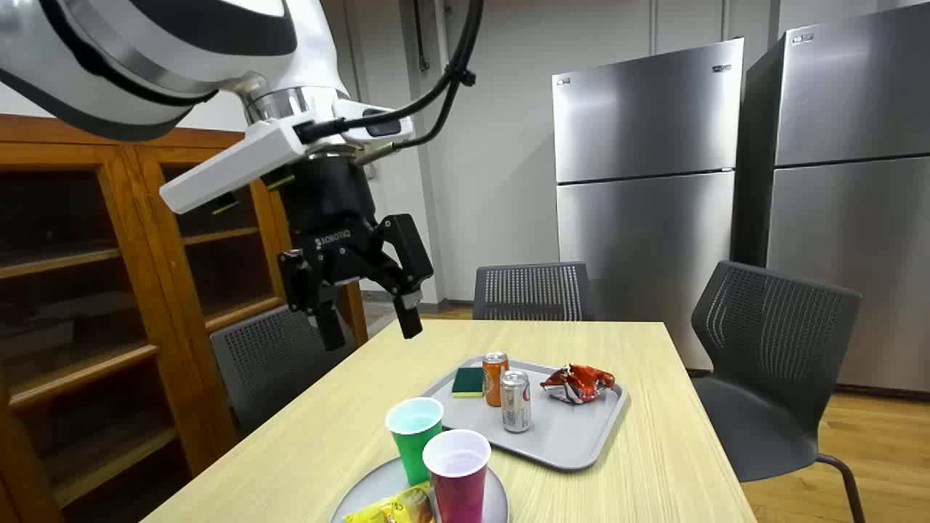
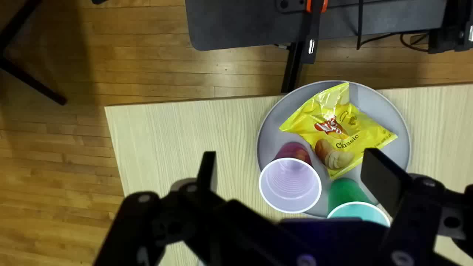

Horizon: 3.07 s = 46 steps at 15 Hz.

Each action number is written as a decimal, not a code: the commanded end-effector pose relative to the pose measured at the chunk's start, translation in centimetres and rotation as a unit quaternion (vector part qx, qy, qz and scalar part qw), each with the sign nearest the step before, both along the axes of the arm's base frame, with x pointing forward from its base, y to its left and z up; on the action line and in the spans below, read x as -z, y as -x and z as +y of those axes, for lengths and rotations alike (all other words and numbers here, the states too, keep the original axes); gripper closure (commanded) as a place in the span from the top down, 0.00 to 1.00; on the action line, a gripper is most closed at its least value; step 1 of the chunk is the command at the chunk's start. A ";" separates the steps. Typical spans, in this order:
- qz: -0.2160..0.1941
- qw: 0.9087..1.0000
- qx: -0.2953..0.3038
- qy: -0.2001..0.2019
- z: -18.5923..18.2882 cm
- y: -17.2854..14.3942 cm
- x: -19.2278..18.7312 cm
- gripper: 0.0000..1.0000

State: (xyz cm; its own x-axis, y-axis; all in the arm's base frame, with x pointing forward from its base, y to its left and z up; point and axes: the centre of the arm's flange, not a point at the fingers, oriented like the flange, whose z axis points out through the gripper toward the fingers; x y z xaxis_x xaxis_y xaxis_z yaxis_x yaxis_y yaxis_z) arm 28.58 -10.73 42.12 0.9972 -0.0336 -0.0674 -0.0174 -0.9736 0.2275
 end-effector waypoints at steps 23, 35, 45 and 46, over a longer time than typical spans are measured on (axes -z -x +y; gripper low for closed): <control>-0.015 1.000 -0.009 -0.013 -1.5 -3.9 2.6 1.00; -0.051 0.997 0.020 -0.061 -6.8 -11.4 10.6 1.00; -0.020 0.997 0.041 -0.068 -8.7 -14.0 17.3 1.00; -0.016 0.997 0.041 -0.067 -8.8 -14.1 17.8 1.00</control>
State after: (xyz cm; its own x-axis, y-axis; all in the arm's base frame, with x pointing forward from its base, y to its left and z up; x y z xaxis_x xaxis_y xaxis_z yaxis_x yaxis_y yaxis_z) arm 41.34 -18.50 25.49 0.9921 -0.1197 -0.0374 -0.1158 -0.9888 0.0936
